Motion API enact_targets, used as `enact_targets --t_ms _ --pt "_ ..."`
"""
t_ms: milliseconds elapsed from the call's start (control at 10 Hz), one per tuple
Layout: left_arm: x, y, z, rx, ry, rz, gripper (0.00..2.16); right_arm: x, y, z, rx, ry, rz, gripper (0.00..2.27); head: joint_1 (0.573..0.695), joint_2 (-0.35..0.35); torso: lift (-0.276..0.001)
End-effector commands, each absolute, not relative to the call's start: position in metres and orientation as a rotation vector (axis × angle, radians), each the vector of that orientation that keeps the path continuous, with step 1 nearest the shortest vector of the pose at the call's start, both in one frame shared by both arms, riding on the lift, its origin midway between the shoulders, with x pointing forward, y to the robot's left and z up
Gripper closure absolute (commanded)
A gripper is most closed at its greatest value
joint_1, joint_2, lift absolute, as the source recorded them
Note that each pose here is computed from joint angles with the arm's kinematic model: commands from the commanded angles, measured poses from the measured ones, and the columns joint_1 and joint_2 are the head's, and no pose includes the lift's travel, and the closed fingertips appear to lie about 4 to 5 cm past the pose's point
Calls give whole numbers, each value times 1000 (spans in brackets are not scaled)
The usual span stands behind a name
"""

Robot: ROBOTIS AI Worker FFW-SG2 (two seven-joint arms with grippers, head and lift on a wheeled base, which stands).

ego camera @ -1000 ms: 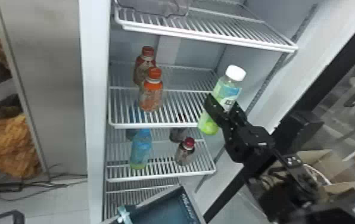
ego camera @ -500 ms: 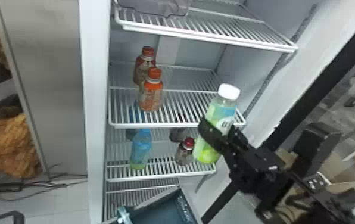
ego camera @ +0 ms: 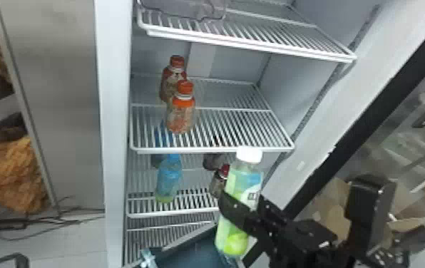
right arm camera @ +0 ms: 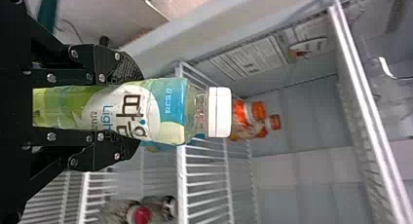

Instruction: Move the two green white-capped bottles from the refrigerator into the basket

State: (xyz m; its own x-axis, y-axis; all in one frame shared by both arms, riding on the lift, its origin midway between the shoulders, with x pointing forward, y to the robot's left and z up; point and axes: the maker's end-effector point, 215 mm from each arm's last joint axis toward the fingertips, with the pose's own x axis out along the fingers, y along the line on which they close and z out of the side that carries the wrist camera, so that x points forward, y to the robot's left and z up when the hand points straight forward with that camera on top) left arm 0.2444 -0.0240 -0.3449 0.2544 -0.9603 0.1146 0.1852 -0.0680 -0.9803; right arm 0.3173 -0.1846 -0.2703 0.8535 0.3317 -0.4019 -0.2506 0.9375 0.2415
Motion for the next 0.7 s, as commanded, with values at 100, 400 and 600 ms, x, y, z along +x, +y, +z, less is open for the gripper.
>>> enact_targets --t_ms 100,400,600 --pt "244 -24 -345 -1254 843 -1156 1213 300 -172 -284 224 508 330 898 695 -350 -4" --pt "243 -26 -345 -1251 847 -1160 1213 284 -165 -310 282 580 334 898 695 -350 -4" --pt "244 -26 -345 -1248 848 -1162 1213 280 -156 -329 346 603 339 897 695 -350 -4"
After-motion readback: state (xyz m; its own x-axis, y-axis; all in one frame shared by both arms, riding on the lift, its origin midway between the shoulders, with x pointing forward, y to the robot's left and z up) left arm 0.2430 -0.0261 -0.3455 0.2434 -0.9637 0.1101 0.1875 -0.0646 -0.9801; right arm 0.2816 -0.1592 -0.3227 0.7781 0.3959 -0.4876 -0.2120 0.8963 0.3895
